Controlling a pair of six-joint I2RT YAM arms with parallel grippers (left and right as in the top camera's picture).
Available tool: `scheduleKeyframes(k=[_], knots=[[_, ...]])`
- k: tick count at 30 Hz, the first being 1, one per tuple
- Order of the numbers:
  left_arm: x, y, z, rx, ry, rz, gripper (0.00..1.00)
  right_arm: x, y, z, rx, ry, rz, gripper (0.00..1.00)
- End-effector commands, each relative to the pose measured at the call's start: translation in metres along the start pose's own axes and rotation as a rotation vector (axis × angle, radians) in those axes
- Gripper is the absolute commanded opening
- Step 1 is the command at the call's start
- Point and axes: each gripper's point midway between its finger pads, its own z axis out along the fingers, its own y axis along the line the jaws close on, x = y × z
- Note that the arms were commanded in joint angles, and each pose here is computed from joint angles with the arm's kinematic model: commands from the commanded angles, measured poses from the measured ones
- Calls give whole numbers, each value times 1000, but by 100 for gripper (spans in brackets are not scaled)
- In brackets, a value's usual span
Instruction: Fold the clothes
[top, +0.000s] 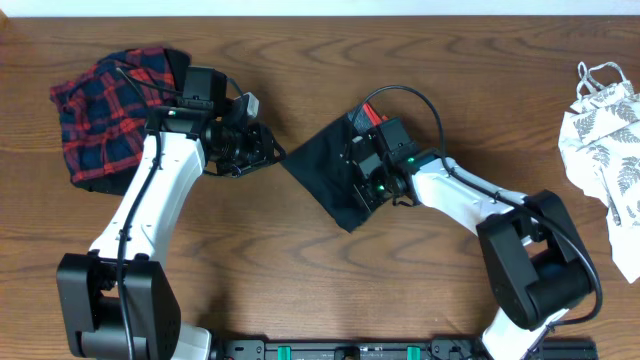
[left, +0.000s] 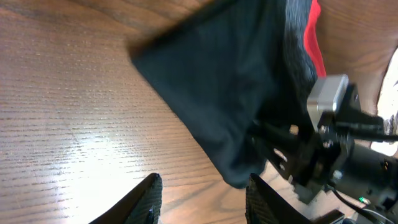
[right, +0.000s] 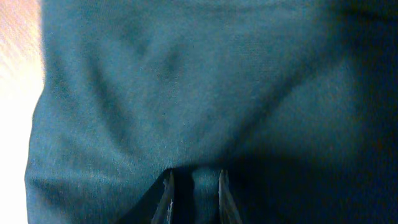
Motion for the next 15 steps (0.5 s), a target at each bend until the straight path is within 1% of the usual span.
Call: scheduleKeyframes(k=[1, 6, 8, 10, 13, 15], knots=[[1, 2, -4, -14, -11, 1, 44, 7, -2, 27, 6, 18, -11, 24], [1, 2, -4, -14, -9, 0, 44, -26, 15, 29, -18, -106, -75, 22], [1, 2, -4, -14, -9, 1, 44, -31, 25, 30, -27, -120, -91, 22], [1, 2, -4, -14, -9, 1, 44, -33, 30, 32, -16, -126, -62, 21], [1, 2, -4, -14, -8, 0, 44, -41, 26, 31, 38, -157, 75, 29], [1, 2, -4, -14, -8, 0, 44, -53, 26, 22, 35, -202, 100, 37]])
